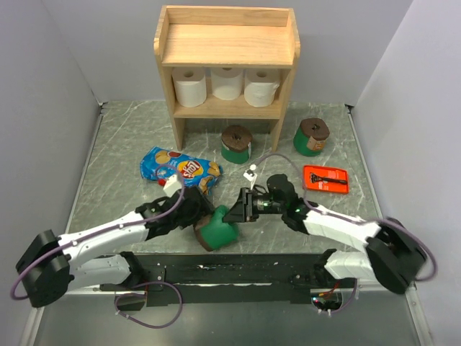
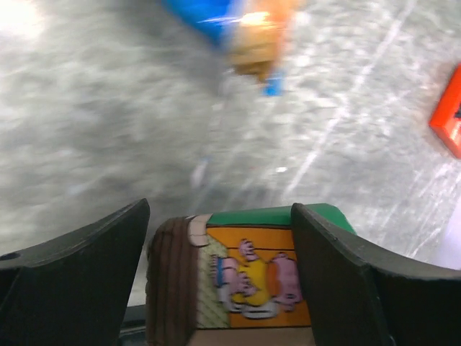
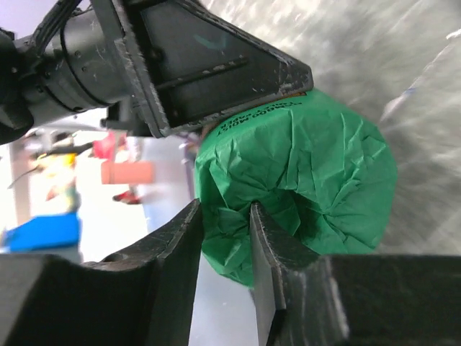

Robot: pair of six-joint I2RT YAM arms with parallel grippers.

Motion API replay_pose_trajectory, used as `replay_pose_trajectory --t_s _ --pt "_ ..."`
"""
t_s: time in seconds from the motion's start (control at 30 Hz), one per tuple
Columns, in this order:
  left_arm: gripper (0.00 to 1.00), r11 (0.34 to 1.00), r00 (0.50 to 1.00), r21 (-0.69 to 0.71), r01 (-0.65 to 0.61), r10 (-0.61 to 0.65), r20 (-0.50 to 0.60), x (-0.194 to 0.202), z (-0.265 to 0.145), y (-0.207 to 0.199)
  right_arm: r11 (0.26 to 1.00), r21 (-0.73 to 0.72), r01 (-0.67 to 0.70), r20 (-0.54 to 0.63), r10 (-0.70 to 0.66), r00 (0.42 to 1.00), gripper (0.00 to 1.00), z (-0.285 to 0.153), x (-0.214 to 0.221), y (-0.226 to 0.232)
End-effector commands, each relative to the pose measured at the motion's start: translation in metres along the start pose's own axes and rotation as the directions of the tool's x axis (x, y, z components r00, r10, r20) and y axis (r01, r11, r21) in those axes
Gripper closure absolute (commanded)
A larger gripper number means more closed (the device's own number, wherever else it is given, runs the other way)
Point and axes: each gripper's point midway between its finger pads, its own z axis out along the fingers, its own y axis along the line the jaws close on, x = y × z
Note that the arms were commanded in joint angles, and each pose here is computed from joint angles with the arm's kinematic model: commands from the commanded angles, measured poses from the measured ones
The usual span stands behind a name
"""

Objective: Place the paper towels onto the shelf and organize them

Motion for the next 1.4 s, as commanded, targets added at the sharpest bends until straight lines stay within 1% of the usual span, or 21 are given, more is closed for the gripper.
replay_pose_trajectory --t_s 0.0,0.03,0.13,0.2,0.23,0.3,0.37,0.43,0.47,0.5,0.6,0.63,0.67,0.73,0.8,0.83,0.87,0.93,1.07,1.17,1.37 --pt "0.13 0.997 0.992 0.046 -0.059 0.053 0.111 -0.033 -0.014 -0.054 0.971 0.174 0.162 0.157 -0.190 0.969 0.65 -0.031 -0.042 0.017" --pt "0.12 0.997 0.987 0.021 -0.077 0.073 0.143 -0.042 -0.017 -0.056 0.962 0.215 0.169 0.180 -0.210 0.961 0.65 -0.035 -0.048 0.016" --pt "0.09 0.993 0.956 -0.074 -0.086 0.104 0.274 -0.082 -0.036 -0.062 0.935 0.306 0.180 0.175 -0.241 0.955 0.66 -0.043 -0.050 0.015" --pt "0.07 0.993 0.942 -0.082 -0.081 0.104 0.319 -0.098 -0.051 -0.070 0.926 0.325 0.194 0.137 -0.249 0.959 0.66 -0.037 -0.043 0.017" --pt "0.07 0.990 0.935 -0.112 -0.083 0.116 0.335 -0.104 -0.055 -0.064 0.919 0.341 0.200 0.130 -0.256 0.958 0.66 -0.034 -0.042 0.017" --pt "0.05 0.992 0.929 -0.107 -0.065 0.100 0.357 -0.112 -0.067 -0.060 0.902 0.376 0.214 0.111 -0.273 0.956 0.66 -0.024 -0.042 0.016" --pt "0.04 0.995 0.927 -0.087 -0.046 0.075 0.367 -0.116 -0.079 -0.053 0.890 0.397 0.225 0.061 -0.270 0.961 0.65 -0.011 -0.031 0.011" --pt "0.05 0.995 0.932 -0.083 -0.055 0.081 0.353 -0.111 -0.080 -0.042 0.886 0.393 0.247 0.036 -0.283 0.958 0.64 -0.003 -0.027 0.017" --pt "0.06 0.998 0.942 -0.007 -0.059 0.058 0.329 -0.107 -0.087 -0.050 0.882 0.398 0.252 0.028 -0.286 0.958 0.64 -0.001 -0.027 0.017" --pt "0.09 0.996 0.950 0.004 -0.092 0.086 0.301 -0.098 -0.083 -0.045 0.881 0.395 0.261 0.034 -0.298 0.954 0.64 -0.001 -0.029 0.022" --pt "0.12 0.986 0.973 0.072 -0.151 0.135 0.188 -0.071 -0.080 -0.043 0.872 0.405 0.273 0.057 -0.323 0.945 0.62 -0.012 -0.035 0.031" --pt "0.12 0.974 0.969 0.092 -0.207 0.191 0.155 -0.062 -0.079 -0.044 0.873 0.398 0.281 0.085 -0.341 0.936 0.61 -0.020 -0.040 0.040" --pt "0.13 0.968 0.973 0.110 -0.223 0.214 0.091 -0.048 -0.076 -0.045 0.868 0.407 0.285 0.086 -0.347 0.934 0.59 -0.027 -0.040 0.043" --pt "0.14 0.955 0.963 0.117 -0.271 0.269 0.033 -0.031 -0.071 -0.042 0.857 0.420 0.298 0.126 -0.380 0.916 0.56 -0.044 -0.047 0.052" --pt "0.14 0.940 0.947 0.137 -0.312 0.319 -0.027 -0.012 -0.066 -0.044 0.833 0.466 0.298 0.131 -0.398 0.908 0.50 -0.059 -0.049 0.048" --pt "0.13 0.936 0.941 0.130 -0.328 0.336 -0.049 -0.005 -0.061 -0.044 0.820 0.494 0.289 0.164 -0.414 0.895 0.46 -0.071 -0.054 0.048" --pt "0.12 0.932 0.936 0.133 -0.337 0.347 -0.060 -0.001 -0.059 -0.045 0.813 0.508 0.283 0.170 -0.417 0.893 0.41 -0.077 -0.054 0.046" --pt "0.12 0.922 0.923 0.141 -0.359 0.373 -0.090 0.010 -0.055 -0.048 0.809 0.519 0.277 0.191 -0.426 0.884 0.37 -0.092 -0.052 0.046" --pt "0.13 0.916 0.912 0.113 -0.384 0.395 -0.108 0.020 -0.053 -0.047 0.816 0.518 0.258 0.218 -0.417 0.883 0.27 -0.106 -0.042 0.038" --pt "0.14 0.914 0.907 0.114 -0.389 0.402 -0.126 0.027 -0.053 -0.046 0.818 0.518 0.250 0.232 -0.416 0.879 0.24 -0.113 -0.037 0.034" --pt "0.20 0.914 0.905 0.139 -0.381 0.399 -0.147 0.037 -0.054 -0.046 0.809 0.531 0.253 0.234 -0.427 0.874 0.23 -0.119 -0.034 0.028"
